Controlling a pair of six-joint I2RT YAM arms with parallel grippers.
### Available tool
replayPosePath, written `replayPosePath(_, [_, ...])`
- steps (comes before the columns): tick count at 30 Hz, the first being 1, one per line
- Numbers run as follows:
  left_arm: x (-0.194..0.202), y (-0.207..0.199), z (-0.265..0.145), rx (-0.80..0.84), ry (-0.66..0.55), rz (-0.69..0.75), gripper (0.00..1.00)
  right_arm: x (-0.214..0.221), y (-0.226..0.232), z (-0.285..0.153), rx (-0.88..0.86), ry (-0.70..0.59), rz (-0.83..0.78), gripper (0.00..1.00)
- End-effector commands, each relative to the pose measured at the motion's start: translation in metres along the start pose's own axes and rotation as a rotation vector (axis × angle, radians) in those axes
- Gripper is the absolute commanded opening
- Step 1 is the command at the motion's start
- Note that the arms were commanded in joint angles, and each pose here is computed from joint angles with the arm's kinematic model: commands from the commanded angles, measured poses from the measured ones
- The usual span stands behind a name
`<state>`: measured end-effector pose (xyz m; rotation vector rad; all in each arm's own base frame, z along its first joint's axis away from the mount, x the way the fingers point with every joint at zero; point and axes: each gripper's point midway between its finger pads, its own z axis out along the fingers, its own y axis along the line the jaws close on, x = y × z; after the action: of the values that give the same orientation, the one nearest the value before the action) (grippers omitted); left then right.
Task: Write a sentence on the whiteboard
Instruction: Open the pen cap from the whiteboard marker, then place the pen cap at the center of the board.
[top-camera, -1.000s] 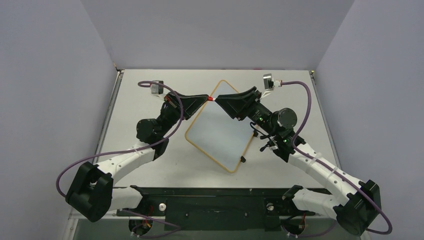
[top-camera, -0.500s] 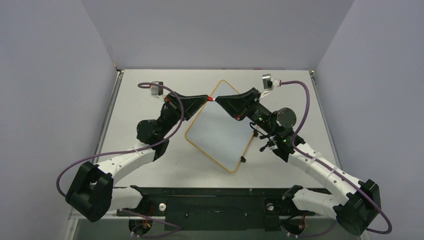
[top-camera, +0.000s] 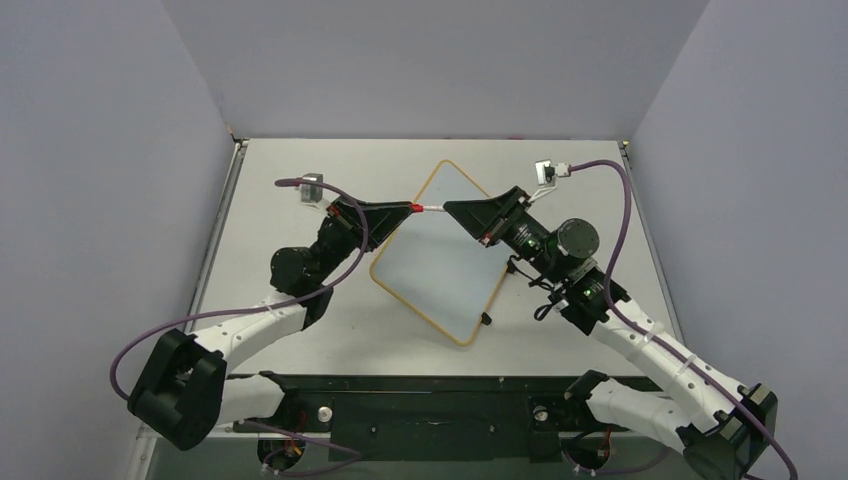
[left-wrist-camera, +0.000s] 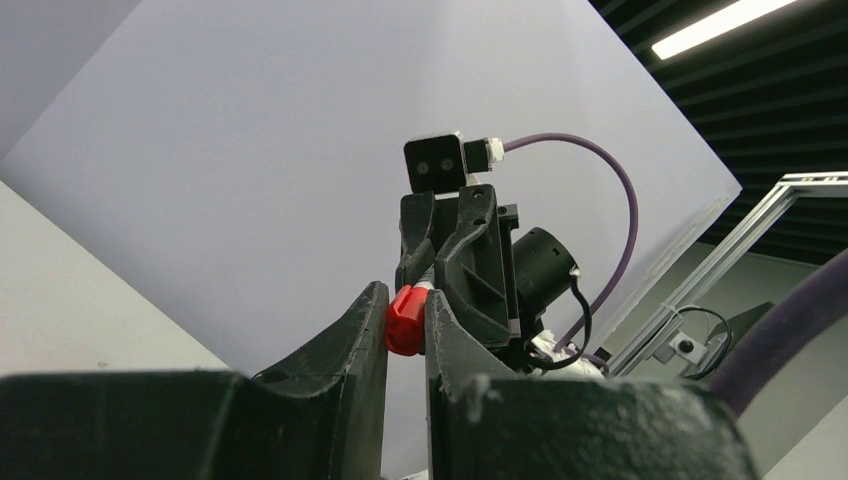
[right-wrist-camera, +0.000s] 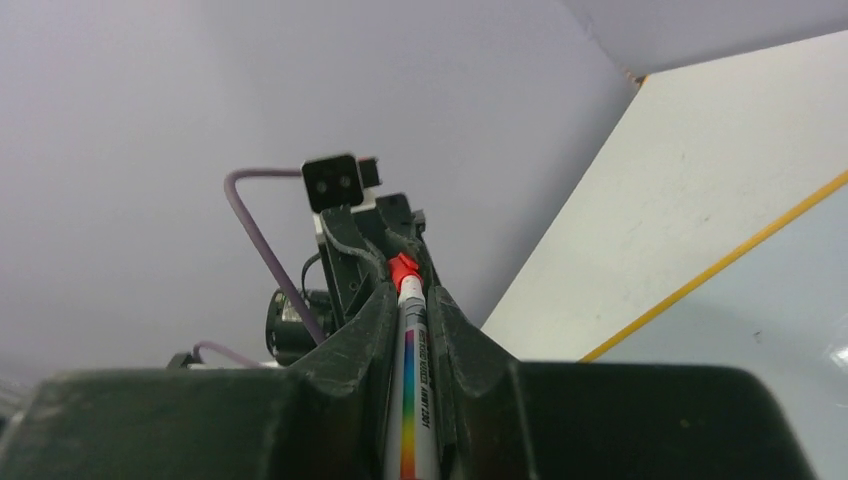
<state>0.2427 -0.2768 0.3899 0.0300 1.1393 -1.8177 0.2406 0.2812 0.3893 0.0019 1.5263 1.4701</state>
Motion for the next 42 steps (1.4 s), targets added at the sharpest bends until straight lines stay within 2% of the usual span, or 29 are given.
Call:
replayPosePath(1, [-0.04,-0.024,-0.016,0.08,-0.13,0.139,0.0,-0.05,-0.008,-0.012,0.103,-0.206,0.036,0.0])
replayPosePath(8, [-0.072,-0.007,-0.043,0.013,-0.218,0.128,0.0,-0.053,-0.02,-0.017,0.154,-0.224,0.04,0.0])
replayPosePath(10, [-0.085,0.029,-0.055,-0.147,-0.241,0.121,0.0,-0.054,-0.027,-0.021,0.191,-0.221,0.007,0.0])
replayPosePath(12, [-0.095,0.071,-0.077,-0.379,-0.27,0.133,0.0,-0.055,-0.038,-0.025,0.246,-0.21,-0.041,0.0])
replayPosePath(13, [-0.101,0.103,-0.101,-0.575,-0.295,0.152,0.0,-0.057,-0.044,-0.028,0.271,-0.211,-0.058,0.0])
replayPosePath(14, [-0.104,0.109,-0.112,-0.656,-0.308,0.175,0.0,-0.056,-0.054,-0.032,0.315,-0.2,-0.092,0.0])
replayPosePath(15, [-0.104,0.142,-0.142,-0.879,-0.309,0.185,0.0,-0.057,-0.06,-0.035,0.34,-0.202,-0.112,0.0])
replayPosePath(16, [-0.114,0.153,-0.161,-0.995,-0.365,0.216,0.0,-0.056,-0.071,-0.041,0.381,-0.192,-0.14,0.0])
replayPosePath(17, [-0.106,0.169,-0.185,-1.132,-0.331,0.217,0.0,-0.058,-0.076,-0.044,0.402,-0.197,-0.153,0.0])
replayPosePath(18, [-0.106,0.181,-0.201,-1.22,-0.336,0.225,0.0,-0.055,-0.086,-0.048,0.43,-0.19,-0.169,0.0])
replayPosePath(22, [-0.083,0.224,-0.252,-1.465,-0.229,0.212,0.0,-0.051,-0.107,-0.056,0.485,-0.177,-0.192,0.0])
replayPosePath(26, [-0.063,0.257,-0.278,-1.593,-0.138,0.167,0.0,-0.045,-0.117,-0.059,0.512,-0.153,-0.207,0.0])
replayPosePath(31, [-0.048,0.28,-0.293,-1.665,-0.075,0.128,0.03,-0.039,-0.132,-0.07,0.579,-0.134,-0.232,0.0])
replayPosePath(42, [-0.036,0.29,-0.31,-1.71,-0.065,0.099,0.24,-0.036,-0.144,-0.077,0.626,-0.118,-0.258,0.0])
